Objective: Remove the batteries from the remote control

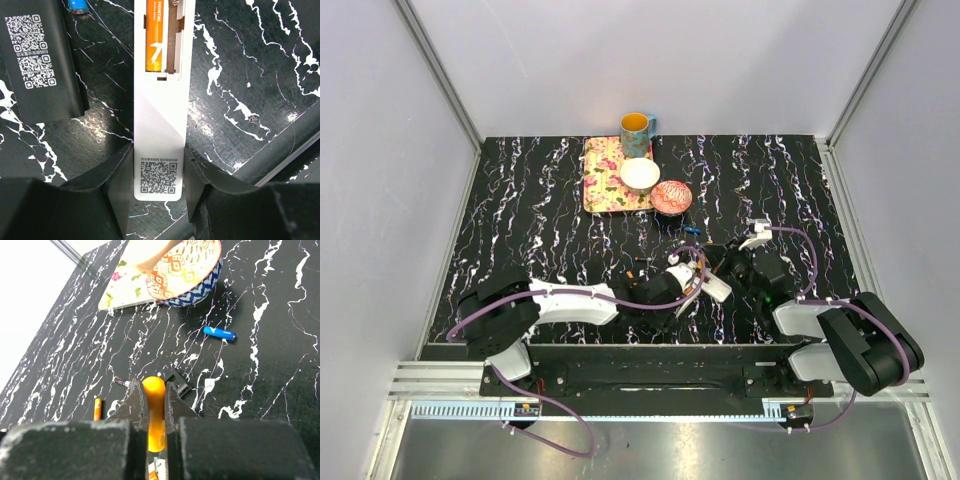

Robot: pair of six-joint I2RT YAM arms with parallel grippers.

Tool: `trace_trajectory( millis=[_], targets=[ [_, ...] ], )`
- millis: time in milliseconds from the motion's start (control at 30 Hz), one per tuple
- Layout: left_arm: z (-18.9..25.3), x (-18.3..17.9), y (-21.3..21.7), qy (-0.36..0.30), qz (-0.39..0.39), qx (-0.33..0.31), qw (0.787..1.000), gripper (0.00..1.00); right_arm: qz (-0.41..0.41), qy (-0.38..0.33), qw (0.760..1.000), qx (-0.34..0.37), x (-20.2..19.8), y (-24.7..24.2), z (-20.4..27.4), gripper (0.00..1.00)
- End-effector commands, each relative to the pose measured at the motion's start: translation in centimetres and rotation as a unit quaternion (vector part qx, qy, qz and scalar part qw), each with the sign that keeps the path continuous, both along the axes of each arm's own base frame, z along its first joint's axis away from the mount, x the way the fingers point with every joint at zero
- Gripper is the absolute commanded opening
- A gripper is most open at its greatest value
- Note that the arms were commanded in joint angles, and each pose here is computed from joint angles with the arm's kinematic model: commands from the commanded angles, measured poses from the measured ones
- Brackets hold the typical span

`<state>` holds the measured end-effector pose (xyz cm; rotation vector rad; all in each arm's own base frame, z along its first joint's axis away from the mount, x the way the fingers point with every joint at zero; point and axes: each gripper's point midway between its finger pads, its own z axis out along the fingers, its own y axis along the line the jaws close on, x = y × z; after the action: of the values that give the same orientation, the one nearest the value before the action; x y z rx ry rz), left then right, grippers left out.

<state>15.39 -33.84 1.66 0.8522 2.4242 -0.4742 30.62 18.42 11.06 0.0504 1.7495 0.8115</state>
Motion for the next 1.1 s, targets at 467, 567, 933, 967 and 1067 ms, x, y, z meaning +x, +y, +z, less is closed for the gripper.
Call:
trace_trajectory(
  millis=[467, 567, 933, 967, 1067],
  targets=[
    [-4.5, -1.3, 3.2, 0.044, -0.001, 0.062, 0.997, 0.00, 0.097, 0.046, 0.990, 0.093, -3.5, 3.7, 1.8, 0.00],
    [-4.5, -1.4, 3.2, 0.045, 0.000, 0.061, 0.997, 0.00, 0.066, 0.030, 0.996, 0.060, -2.6, 2.6, 2.3, 0.00],
    [-4.6, -1.5, 3.1, 0.049, -0.004, 0.062, 0.997, 0.00, -0.037, -0.010, 0.998, -0.040, -0.7, -1.7, 2.8, 0.00],
    [-4.6, -1.5, 3.1, 0.049, -0.004, 0.062, 0.997, 0.00, -0.039, -0.011, 0.998, -0.042, -0.6, -1.7, 2.9, 0.00],
    [-4.7, -1.6, 3.2, 0.051, -0.005, 0.063, 0.997, 0.00, -0.036, -0.014, 0.998, -0.041, -0.4, -1.5, 3.0, 0.00]
  ],
)
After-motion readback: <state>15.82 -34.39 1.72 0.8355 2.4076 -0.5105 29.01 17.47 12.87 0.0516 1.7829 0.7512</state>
